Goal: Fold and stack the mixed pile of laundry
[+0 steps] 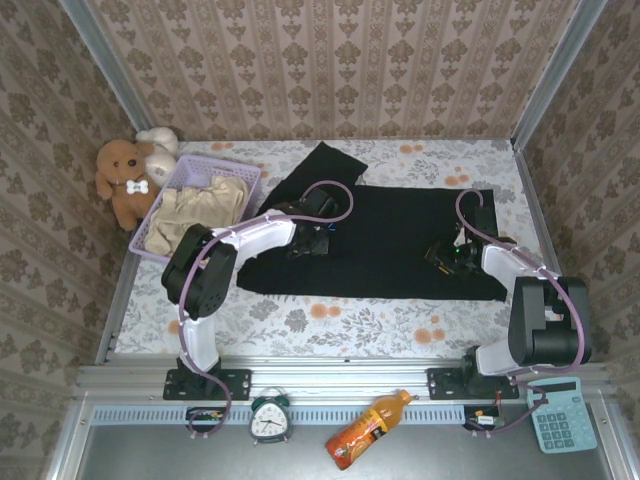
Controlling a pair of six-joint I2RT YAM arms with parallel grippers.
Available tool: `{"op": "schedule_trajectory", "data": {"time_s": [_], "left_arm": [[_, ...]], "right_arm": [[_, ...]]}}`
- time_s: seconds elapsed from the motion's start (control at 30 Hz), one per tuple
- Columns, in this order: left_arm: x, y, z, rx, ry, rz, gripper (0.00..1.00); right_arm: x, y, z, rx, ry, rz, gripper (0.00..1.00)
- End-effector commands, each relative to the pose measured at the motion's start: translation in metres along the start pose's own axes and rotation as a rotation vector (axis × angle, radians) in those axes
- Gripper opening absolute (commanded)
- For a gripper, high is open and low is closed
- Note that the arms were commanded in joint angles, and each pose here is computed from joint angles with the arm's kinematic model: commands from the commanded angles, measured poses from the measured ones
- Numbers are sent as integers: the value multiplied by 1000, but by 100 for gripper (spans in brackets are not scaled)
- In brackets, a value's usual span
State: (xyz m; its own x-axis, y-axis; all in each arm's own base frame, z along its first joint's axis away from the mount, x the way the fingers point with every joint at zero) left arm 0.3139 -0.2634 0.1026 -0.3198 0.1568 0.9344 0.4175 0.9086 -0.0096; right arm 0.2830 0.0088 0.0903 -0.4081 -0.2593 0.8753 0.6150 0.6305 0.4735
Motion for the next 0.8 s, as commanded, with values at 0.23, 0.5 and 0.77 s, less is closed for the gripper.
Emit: {"op": "schedule_trajectory", "data": {"time_s": [0.23,0.5,0.77], "left_arm": [[30,0,-8,-58,-46,-29,34],[-4,-8,4,37,23,56,35],[-4,1,13,29,37,-3,34]], "right_arm": [[-6,-3,4,-11,31,-4,41],[-6,-4,6,-10,39,-2,42],[-7,-4,5,-8,38,-2,42]]}}
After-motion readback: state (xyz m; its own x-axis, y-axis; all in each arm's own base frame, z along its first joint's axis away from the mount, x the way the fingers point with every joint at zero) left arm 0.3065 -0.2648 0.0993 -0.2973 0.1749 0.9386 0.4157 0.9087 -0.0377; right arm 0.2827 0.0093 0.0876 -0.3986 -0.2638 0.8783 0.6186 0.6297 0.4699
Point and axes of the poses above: each hand's point on the last joint's axis, 136 mm out from that joint toward the fingers, its own x axis back along the fingers, its own y axis along the line the jaws close on, z = x × y, the point moved 6 cm from there along x, back along the fingers, and after that the axes turned 14 degrees about -x, right-handed, at the moved point
